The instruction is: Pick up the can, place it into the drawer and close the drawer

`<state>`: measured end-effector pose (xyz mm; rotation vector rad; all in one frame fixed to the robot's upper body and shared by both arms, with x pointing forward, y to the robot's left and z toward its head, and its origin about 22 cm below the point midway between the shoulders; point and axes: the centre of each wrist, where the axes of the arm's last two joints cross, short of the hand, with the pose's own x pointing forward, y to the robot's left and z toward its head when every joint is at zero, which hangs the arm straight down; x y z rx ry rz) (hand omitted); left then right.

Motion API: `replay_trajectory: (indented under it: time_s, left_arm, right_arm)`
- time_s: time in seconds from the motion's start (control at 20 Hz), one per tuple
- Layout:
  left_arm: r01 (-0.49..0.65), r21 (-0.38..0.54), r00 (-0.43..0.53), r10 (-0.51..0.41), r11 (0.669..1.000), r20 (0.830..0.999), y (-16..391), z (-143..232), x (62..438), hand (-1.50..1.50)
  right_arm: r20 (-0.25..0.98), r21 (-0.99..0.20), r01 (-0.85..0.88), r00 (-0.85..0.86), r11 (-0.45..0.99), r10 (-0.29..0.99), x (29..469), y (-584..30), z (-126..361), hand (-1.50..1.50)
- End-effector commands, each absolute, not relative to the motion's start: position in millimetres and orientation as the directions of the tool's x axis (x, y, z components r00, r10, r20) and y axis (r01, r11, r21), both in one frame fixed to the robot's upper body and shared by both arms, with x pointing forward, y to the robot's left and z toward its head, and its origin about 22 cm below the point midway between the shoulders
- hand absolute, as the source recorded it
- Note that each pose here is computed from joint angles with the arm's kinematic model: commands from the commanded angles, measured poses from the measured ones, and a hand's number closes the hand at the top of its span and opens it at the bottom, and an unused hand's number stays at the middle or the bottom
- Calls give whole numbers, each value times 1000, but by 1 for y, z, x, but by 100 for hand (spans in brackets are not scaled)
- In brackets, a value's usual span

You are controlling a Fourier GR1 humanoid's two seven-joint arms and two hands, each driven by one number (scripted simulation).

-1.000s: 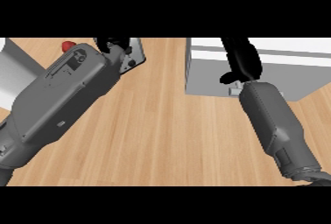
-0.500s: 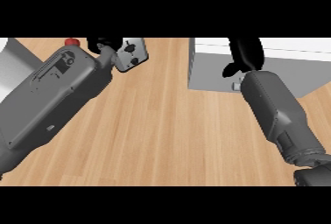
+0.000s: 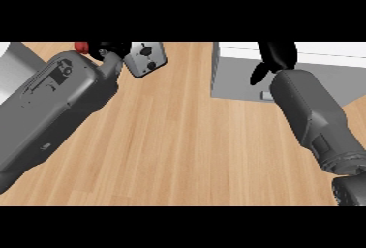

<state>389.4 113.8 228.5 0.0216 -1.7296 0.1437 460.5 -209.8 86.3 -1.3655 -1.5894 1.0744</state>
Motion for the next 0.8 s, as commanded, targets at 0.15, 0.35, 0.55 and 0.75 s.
replay_trajectory:
  time_s: [0.15,0.35,0.55,0.75]
  left_arm:
    - [-97,-78,-167,61,992,984,113,226,382,-150]
    - [-89,-83,-153,69,992,986,117,229,379,-150]
    - [-104,-78,-159,60,992,985,131,226,382,-150]
    - [-93,-72,-157,57,993,986,122,222,374,-150]
  right_arm:
    - [249,-885,329,-260,328,933,470,-180,113,-150]
    - [519,-778,239,-277,581,809,471,-177,117,-150]
    - [655,-659,238,-284,713,700,473,-192,121,-150]
    - [689,-620,221,-305,753,657,475,-203,127,-150]
